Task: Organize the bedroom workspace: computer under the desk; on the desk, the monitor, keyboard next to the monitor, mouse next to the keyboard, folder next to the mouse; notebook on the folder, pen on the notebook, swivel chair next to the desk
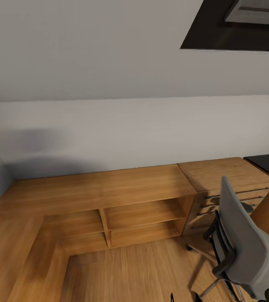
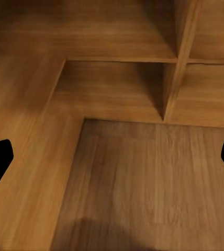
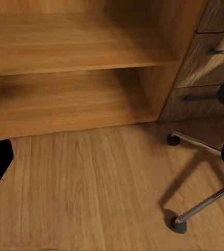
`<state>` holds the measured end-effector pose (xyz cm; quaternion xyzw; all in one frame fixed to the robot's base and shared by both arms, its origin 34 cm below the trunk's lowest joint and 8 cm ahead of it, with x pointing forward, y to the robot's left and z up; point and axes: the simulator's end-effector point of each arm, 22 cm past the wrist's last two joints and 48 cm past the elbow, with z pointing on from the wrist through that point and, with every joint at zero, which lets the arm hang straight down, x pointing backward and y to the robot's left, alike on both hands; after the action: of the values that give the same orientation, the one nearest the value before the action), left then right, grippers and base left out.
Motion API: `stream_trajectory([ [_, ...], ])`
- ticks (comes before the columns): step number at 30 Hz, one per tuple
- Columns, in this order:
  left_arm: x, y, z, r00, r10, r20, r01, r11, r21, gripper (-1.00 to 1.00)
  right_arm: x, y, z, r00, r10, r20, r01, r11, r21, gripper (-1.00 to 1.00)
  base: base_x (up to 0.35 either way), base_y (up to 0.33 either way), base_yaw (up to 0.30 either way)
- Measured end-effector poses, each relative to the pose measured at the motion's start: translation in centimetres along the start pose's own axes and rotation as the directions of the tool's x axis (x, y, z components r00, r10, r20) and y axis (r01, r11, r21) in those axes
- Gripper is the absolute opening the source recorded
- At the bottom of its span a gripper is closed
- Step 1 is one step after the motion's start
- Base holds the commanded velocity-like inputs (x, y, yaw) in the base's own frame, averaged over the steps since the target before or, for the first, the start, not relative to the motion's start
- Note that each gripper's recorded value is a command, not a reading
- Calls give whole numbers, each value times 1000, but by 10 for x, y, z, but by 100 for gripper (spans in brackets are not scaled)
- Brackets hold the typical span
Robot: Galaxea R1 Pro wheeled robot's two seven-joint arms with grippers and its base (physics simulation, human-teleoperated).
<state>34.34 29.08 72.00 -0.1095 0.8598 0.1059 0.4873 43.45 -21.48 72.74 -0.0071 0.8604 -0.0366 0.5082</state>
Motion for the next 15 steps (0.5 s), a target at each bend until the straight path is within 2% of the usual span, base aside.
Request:
stream_trajectory([
  [4,-2,-1,0,1000,-1,4,1,1000,1,100,-3,16,-1,999,-47,18,48,996,-81,100,2,0,-202],
  [11,-1,2,0,1000,4,3,-4,1000,-4,100,-5,4,0,996,-80,32,82,992,-92,100,0,0,-191],
  [15,2,5,-3,1000,15,-4,-15,1000,-3,100,-7,5,-1,994,-103,49,108,987,-117,100,0,0,-178],
])
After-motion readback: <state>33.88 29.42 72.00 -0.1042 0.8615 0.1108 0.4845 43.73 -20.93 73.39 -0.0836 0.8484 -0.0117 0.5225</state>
